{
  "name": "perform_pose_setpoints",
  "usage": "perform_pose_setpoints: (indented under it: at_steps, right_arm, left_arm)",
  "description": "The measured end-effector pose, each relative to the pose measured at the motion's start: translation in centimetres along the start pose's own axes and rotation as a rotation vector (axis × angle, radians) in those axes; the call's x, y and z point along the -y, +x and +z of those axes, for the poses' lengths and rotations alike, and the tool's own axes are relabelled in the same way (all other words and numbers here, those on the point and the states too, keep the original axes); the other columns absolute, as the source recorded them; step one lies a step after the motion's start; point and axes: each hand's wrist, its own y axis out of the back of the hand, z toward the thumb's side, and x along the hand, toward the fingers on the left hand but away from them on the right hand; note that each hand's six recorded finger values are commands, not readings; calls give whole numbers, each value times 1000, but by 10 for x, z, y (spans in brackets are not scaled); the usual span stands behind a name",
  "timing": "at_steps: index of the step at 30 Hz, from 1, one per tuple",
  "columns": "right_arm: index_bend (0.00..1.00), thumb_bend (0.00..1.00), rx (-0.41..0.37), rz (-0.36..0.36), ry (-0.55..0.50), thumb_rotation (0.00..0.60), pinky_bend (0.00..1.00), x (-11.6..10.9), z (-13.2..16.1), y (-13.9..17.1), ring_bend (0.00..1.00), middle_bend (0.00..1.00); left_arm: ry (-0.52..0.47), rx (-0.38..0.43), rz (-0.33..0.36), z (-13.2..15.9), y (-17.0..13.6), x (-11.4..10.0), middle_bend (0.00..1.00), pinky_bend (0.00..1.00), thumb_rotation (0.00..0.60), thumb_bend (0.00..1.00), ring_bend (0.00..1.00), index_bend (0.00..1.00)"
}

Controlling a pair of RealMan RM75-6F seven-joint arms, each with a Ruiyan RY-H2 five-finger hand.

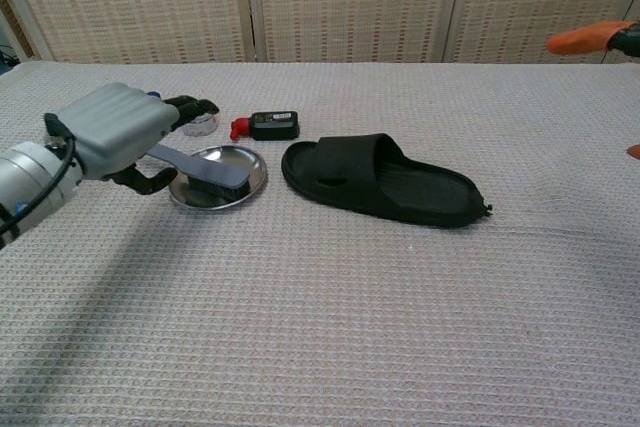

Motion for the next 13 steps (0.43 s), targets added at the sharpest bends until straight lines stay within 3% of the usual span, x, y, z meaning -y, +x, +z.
perform_pose_setpoints:
  at_steps: [3,7,10,13]
  right_arm:
    - [0,211,73,-28,22,600,0,9,-16,32,0,0]
    - [0,211,205,-57,63,600,0,26,-40,81,0,0]
    - [0,211,244,-65,76,600,0,31,-45,101,0,0]
    - [0,210,239,-91,52,600,0,27,-42,104,0,0]
  left_arm:
    - [-169,3,7,-15,-39,-10,0,181,600,418,0,0]
    - [-409,-88,27,-61,-102,-7,0,141,600,400,0,2]
    - [-491,-161,58,-104,-150,-7,0,137,600,400,0,0]
    - [-527,-196,108,-130,-177,-16,0,119,600,400,0,0]
